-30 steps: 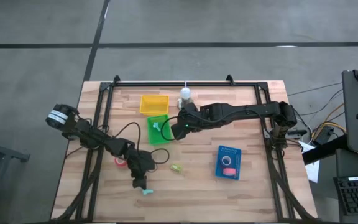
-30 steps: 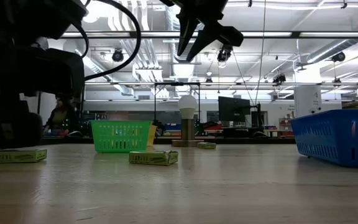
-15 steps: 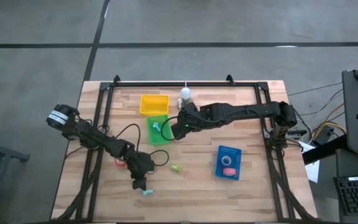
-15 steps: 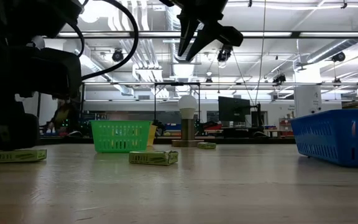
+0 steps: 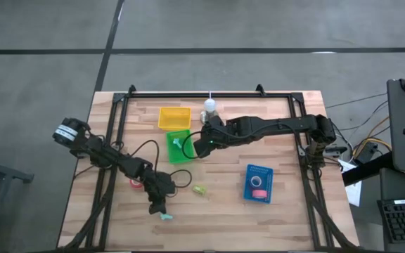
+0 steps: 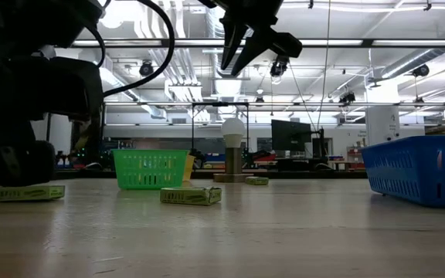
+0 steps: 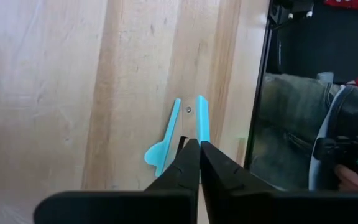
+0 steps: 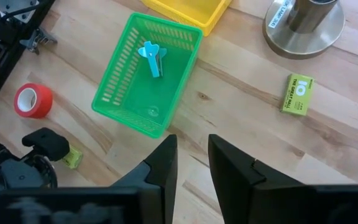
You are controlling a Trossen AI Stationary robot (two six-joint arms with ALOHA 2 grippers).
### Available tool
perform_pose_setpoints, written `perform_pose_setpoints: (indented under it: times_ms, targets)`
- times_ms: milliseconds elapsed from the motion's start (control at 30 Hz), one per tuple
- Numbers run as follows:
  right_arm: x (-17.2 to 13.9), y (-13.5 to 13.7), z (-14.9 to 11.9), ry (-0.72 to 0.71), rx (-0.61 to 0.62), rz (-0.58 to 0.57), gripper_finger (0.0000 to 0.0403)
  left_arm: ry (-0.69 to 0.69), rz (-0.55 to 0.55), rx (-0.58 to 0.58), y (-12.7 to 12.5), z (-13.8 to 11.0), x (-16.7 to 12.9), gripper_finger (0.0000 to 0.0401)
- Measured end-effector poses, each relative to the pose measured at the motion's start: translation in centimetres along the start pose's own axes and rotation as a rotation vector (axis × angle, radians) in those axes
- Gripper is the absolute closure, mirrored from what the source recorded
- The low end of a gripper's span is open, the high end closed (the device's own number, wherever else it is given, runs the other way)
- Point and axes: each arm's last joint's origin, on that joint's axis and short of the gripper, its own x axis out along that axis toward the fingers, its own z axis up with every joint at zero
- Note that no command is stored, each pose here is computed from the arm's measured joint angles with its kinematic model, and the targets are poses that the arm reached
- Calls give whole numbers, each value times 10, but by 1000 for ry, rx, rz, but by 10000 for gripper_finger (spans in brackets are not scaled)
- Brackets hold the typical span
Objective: Pick and place Stapler, Stapler remover, tape
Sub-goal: Put the light blue staple remover into the green bin
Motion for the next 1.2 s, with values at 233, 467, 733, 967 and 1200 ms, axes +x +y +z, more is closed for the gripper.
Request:
perform_pose_setpoints:
  times_ms: [233, 467, 733, 967, 1200]
  targets:
    - [0, 0, 0, 1, -5, 0, 334, -54, 0, 15, 3, 9, -10, 399]
    - [-1, -4, -2, 22, -24, -36, 329, -168, 9, -1, 8, 24, -39, 400]
    - [-11, -12, -2, 33, -36, -81, 331, -402, 54, -14, 18, 41, -95, 400]
    - [-18, -14, 1, -12, -32, -87, 343, -629, 178, -113, 42, 52, -139, 400]
    - [-18, -14, 2, -33, -47, -100, 341, -671, 266, -207, 73, 59, -153, 397]
